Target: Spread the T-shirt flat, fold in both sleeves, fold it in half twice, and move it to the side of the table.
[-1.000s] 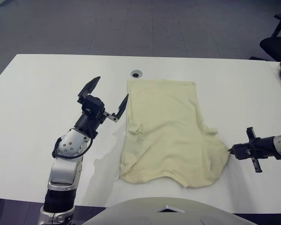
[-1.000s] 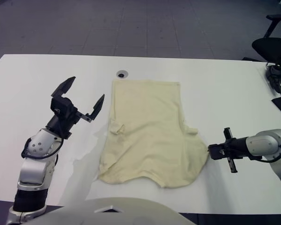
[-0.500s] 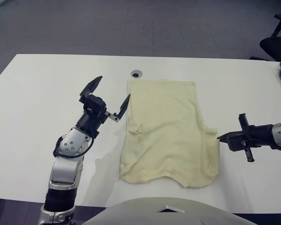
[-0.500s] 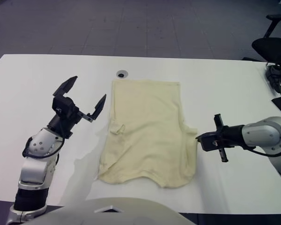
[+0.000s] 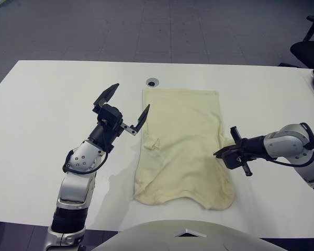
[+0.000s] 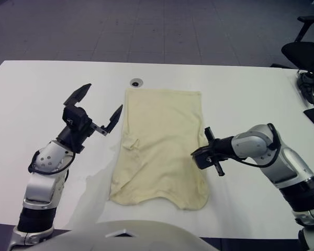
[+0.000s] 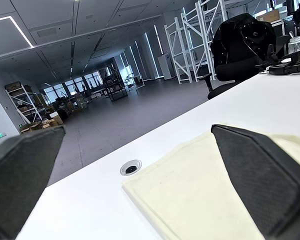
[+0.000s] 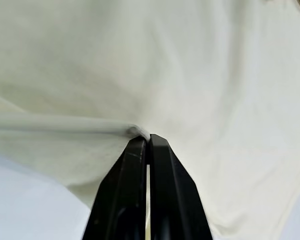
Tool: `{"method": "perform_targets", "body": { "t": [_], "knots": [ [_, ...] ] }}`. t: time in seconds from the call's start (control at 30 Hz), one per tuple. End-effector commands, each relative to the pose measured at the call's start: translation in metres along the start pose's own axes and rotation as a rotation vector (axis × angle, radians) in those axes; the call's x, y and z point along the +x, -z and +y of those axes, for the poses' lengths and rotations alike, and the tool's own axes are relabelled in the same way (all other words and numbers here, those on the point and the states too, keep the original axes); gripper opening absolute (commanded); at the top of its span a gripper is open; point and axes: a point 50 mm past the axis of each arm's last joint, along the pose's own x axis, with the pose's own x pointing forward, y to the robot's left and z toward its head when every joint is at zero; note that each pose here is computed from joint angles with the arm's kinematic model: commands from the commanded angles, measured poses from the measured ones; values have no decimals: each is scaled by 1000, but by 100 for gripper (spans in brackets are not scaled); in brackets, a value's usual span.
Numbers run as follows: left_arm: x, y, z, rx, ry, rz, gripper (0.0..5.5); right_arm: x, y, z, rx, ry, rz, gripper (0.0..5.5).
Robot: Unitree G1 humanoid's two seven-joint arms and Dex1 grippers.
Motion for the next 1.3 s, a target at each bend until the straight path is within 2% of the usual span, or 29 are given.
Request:
{"method": "perform_targets", "body": {
  "t": [0.03,0.57,0.77,1.1,1.3],
  "knots": [
    [2,0,-1,8,14,11,540,7,-7,-4,-32,-3,-22,3],
    [4,3,-2,11,28,21,540,16,-24,-24,-84,68,-88,3],
    [4,3,-3,11,37,23,540,23,-21,-8,-63,-28,-72,3],
    [4,3,-4,13,40,24,540,31,-20,0,50,-3,-103,173],
    [4,3,-6,15,48,25,540,19,-13,-3,161,173,-134,269]
  ]
}}
